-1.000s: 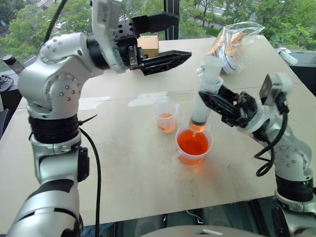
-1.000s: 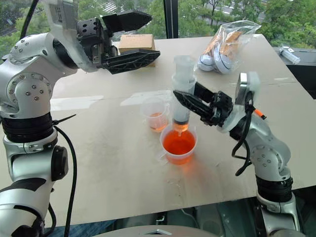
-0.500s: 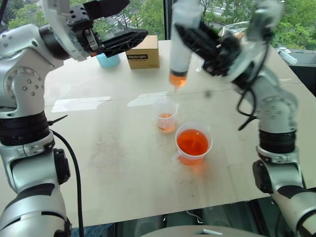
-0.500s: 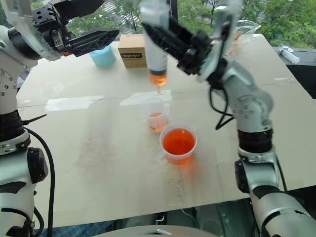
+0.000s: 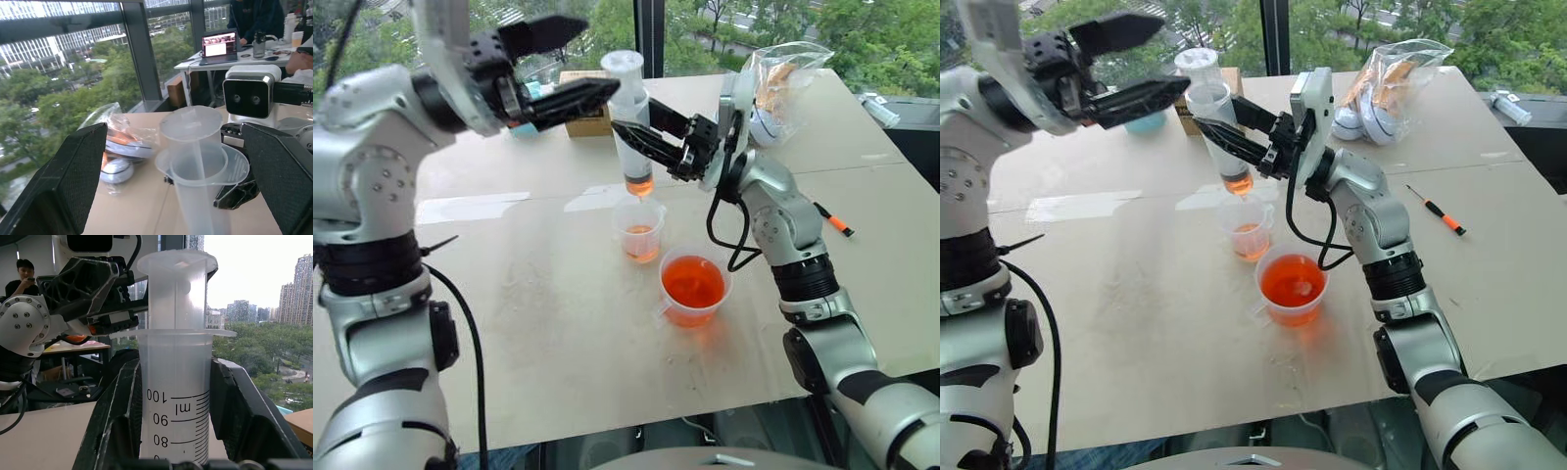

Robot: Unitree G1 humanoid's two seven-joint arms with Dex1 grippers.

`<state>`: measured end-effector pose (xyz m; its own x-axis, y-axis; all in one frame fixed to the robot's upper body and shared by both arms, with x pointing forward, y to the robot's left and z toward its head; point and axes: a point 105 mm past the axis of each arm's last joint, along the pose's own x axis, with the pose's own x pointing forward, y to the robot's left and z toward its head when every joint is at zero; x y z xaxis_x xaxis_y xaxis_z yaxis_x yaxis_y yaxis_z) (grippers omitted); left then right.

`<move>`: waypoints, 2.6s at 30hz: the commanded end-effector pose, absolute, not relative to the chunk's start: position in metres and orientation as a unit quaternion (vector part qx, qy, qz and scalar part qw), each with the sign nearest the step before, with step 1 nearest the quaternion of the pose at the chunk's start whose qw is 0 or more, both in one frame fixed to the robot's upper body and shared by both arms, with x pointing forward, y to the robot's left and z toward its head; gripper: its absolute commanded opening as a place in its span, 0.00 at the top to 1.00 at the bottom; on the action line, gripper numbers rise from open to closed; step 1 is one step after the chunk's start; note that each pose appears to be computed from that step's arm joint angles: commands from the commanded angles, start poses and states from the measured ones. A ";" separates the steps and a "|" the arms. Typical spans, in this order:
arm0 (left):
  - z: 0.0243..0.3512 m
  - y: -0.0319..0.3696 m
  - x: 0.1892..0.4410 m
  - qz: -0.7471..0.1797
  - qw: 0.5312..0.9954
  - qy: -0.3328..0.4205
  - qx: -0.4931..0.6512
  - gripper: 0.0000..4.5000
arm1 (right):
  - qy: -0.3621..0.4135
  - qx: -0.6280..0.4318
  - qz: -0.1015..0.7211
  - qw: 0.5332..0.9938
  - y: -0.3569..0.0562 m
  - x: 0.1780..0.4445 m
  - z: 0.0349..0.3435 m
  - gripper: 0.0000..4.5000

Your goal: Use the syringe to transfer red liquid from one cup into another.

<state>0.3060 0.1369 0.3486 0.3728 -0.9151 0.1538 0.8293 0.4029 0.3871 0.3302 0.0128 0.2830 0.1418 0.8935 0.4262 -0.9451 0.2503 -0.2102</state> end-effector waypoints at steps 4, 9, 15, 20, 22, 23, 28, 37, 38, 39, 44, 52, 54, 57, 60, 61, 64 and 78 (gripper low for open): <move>0.350 0.136 0.312 -0.524 0.822 -0.187 0.120 0.01 | -0.273 0.016 0.614 0.740 0.019 0.324 0.288 0.68; 0.346 0.131 0.315 -0.537 0.815 -0.180 0.120 0.01 | -0.275 0.013 0.617 0.737 0.022 0.322 0.285 0.68; 0.348 0.128 0.316 -0.545 0.809 -0.185 0.120 0.01 | -0.274 0.011 0.620 0.735 0.022 0.320 0.284 0.68; 0.355 0.127 0.311 -0.553 0.801 -0.200 0.108 0.01 | -0.270 0.012 0.620 0.736 0.022 0.321 0.282 0.68; 0.359 0.128 0.308 -0.559 0.797 -0.206 0.096 0.01 | -0.268 0.011 0.621 0.737 0.023 0.321 0.281 0.68; 0.360 0.128 0.306 -0.561 0.796 -0.207 0.093 0.01 | -0.267 0.010 0.621 0.737 0.023 0.321 0.280 0.68; 0.357 0.128 0.301 -0.572 0.791 -0.198 0.091 0.07 | -0.267 0.010 0.620 0.737 0.023 0.322 0.280 0.68; 0.332 0.128 0.305 -0.584 0.792 -0.133 0.122 0.68 | -0.271 0.009 0.620 0.736 0.024 0.323 0.283 0.68; 0.332 0.128 0.306 -0.581 0.793 -0.134 0.120 0.68 | -0.271 0.009 0.620 0.736 0.024 0.323 0.283 0.68; 0.333 0.129 0.307 -0.579 0.795 -0.137 0.119 0.68 | -0.271 0.009 0.620 0.736 0.024 0.323 0.284 0.68; 0.331 0.127 0.308 -0.577 0.795 -0.137 0.125 0.68 | -0.273 0.008 0.620 0.735 0.024 0.323 0.285 0.68; 0.317 0.129 0.313 -0.572 0.800 -0.120 0.136 0.68 | -0.281 0.013 0.621 0.732 0.025 0.321 0.291 0.68; 0.314 0.129 0.314 -0.571 0.801 -0.114 0.140 0.68 | -0.283 0.015 0.621 0.731 0.025 0.320 0.293 0.68; 0.308 0.129 0.317 -0.568 0.803 -0.105 0.145 0.68 | -0.286 0.019 0.621 0.730 0.025 0.319 0.296 0.68; 0.304 0.129 0.318 -0.568 0.804 -0.098 0.148 0.68 | -0.288 0.022 0.623 0.727 0.026 0.317 0.298 0.68; 0.303 0.128 0.318 -0.567 0.804 -0.097 0.148 0.68 | -0.289 0.023 0.624 0.726 0.026 0.316 0.299 0.68; 0.300 0.128 0.319 -0.568 0.806 -0.085 0.142 0.68 | -0.291 0.030 0.627 0.722 0.027 0.313 0.302 0.68; 0.313 0.127 0.315 -0.568 0.805 -0.111 0.131 0.26 | -0.287 0.043 0.631 0.719 0.027 0.311 0.302 0.68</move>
<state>0.3149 0.1287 0.3121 0.3228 -0.9458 0.0367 0.8877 0.3159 0.3349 0.3314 0.0305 0.2584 0.1322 0.9259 0.3538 -0.9585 0.2104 -0.1924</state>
